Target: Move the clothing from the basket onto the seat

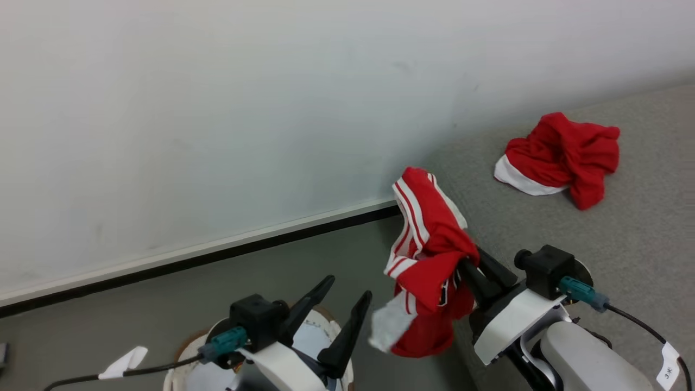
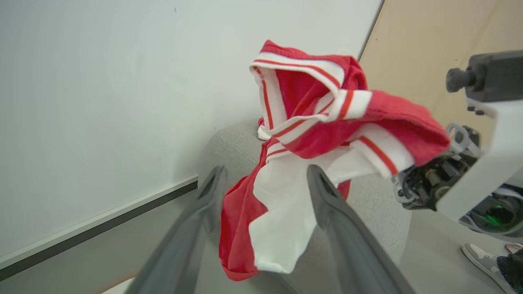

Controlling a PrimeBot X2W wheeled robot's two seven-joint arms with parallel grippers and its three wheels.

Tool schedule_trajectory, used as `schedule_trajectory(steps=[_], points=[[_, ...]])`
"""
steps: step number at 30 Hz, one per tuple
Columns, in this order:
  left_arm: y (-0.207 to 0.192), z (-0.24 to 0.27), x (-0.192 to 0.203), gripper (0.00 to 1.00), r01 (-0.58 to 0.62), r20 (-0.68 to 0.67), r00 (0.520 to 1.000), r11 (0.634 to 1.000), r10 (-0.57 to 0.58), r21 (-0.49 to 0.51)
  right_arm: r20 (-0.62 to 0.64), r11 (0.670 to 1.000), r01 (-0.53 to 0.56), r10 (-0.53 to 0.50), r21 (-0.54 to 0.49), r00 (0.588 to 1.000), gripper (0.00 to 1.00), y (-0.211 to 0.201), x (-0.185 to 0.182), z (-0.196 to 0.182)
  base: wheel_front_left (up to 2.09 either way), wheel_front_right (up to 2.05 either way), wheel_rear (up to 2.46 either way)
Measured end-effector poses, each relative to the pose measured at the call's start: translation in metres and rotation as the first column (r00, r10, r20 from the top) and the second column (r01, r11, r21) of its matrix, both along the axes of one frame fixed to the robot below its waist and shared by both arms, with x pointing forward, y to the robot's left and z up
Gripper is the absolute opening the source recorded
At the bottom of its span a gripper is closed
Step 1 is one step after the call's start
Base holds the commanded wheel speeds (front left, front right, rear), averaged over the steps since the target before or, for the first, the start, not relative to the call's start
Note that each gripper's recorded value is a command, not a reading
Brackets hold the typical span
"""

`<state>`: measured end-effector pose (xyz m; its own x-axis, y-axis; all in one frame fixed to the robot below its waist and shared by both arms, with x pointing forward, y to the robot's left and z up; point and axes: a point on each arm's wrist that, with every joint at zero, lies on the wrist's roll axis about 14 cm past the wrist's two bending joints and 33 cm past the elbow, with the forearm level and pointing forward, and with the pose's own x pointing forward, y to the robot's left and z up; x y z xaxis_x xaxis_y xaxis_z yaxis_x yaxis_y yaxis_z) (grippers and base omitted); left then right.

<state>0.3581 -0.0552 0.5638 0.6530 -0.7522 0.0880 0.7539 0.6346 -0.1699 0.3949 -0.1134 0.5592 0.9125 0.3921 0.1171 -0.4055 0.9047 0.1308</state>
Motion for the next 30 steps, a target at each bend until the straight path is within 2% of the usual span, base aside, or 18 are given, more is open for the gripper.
schedule_trajectory(steps=[7, 12, 16, 20, 26, 30], points=[[-0.039, -0.008, -0.006, 1.0, 0.124, -0.021, 0.992, 0.992, -0.124, -0.006, 0.003, 0.987, 0.16, -0.16, -0.021, 0.987, 0.0, -0.062, -0.008, -0.003, 0.0, 0.0, 0.0], [-0.051, -0.011, 0.005, 1.0, 0.166, -0.014, 0.986, 0.986, -0.166, -0.007, -0.005, 0.972, 0.235, -0.235, -0.028, 0.972, 0.0, -0.09, 0.002, -0.007, 0.0, 0.0, 0.0], [-0.055, -0.008, 0.029, 1.0, 0.183, 0.011, 0.983, 0.983, -0.183, -0.015, 0.014, 0.956, 0.286, -0.286, -0.067, 0.958, 0.0, -0.112, 0.025, -0.006, 0.0, 0.0, 0.0], [-0.051, -0.014, 0.063, 1.0, 0.182, 0.038, 0.983, 0.983, -0.182, -0.004, 0.077, 0.937, 0.326, -0.318, -0.129, 0.945, 0.0, -0.131, 0.07, 0.01, 0.0, 0.0, 0.0], [-0.037, -0.045, 0.117, 1.0, 0.144, 0.034, 0.989, 0.99, -0.143, -0.011, 0.201, 0.866, 0.43, -0.387, -0.257, 0.9, 0.0, -0.178, 0.152, 0.055, 0.0, 0.0, 0.0], [-0.023, -0.085, 0.143, 1.0, 0.103, -0.023, 0.994, 0.995, -0.104, -0.012, 0.272, 0.782, 0.54, -0.471, -0.312, 0.839, 0.0, -0.221, 0.196, 0.085, 0.0, 0.0, 0.0]])
